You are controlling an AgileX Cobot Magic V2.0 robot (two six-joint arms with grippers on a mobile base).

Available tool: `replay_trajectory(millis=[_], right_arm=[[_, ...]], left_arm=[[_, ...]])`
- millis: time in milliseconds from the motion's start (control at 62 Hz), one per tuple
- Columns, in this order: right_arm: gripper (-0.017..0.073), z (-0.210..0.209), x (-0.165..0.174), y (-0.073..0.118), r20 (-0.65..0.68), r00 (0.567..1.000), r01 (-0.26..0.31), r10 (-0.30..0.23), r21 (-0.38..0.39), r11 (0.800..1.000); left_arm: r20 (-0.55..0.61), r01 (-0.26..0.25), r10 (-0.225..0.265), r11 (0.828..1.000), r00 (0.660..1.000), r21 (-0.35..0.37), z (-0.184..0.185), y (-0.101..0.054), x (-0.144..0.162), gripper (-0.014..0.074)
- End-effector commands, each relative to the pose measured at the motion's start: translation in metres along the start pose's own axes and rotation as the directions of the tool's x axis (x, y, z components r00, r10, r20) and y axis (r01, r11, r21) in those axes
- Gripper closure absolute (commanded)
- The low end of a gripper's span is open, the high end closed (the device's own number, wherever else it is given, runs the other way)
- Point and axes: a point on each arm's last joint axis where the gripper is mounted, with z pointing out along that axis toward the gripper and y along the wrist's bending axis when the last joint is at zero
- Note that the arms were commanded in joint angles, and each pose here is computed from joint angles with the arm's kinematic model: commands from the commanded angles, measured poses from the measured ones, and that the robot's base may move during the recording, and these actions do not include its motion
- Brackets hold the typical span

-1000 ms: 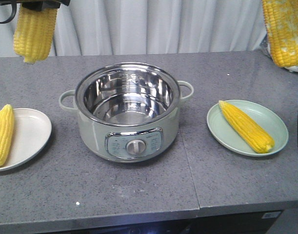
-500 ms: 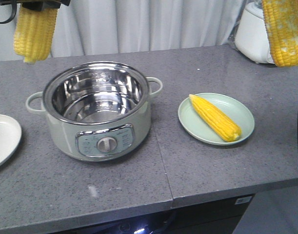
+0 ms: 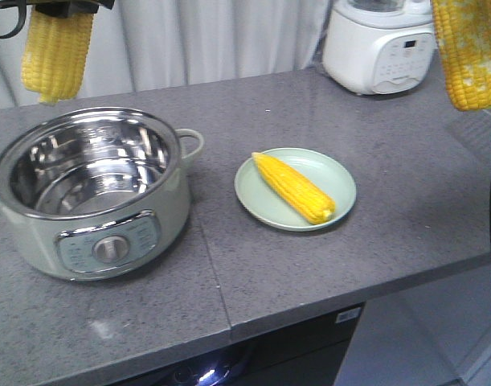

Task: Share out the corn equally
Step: 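Drive the base away from the pot holding both cobs raised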

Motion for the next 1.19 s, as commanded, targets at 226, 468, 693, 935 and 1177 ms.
replay_trajectory(millis=[226,468,693,935,1177], right_arm=[[0.0568,-0.0234,-0.0074,-0.0116,0.115,0.993,-0.010,0.005,0.046,0.999],[0.0568,-0.0234,-0.0074,-0.0116,0.115,0.993,-0.010,0.005,0.046,0.999],[0.0568,-0.0234,-0.0074,-0.0116,0.115,0.993,-0.010,0.005,0.046,0.999],[0.0568,-0.0234,-0.0074,-0.0116,0.115,0.993,-0.010,0.005,0.046,0.999],[0.0568,-0.0234,-0.0074,-0.0116,0.115,0.993,-0.010,0.005,0.046,0.999]], left_arm=[[0.123,0.016,-0.015,1.000,0.992,-0.005,-0.0238,0.0066,-0.0104,0.0600],[0.123,0.016,-0.015,1.000,0.992,-0.005,-0.0238,0.0066,-0.0104,0.0600],[0.123,0.016,-0.015,1.000,0.992,-0.005,-0.0238,0.0066,-0.0104,0.0600],[0.123,0.016,-0.015,1.000,0.992,-0.005,-0.0238,0.0066,-0.0104,0.0600],[0.123,0.016,-0.015,1.000,0.992,-0.005,-0.0238,0.0066,-0.0104,0.0600]])
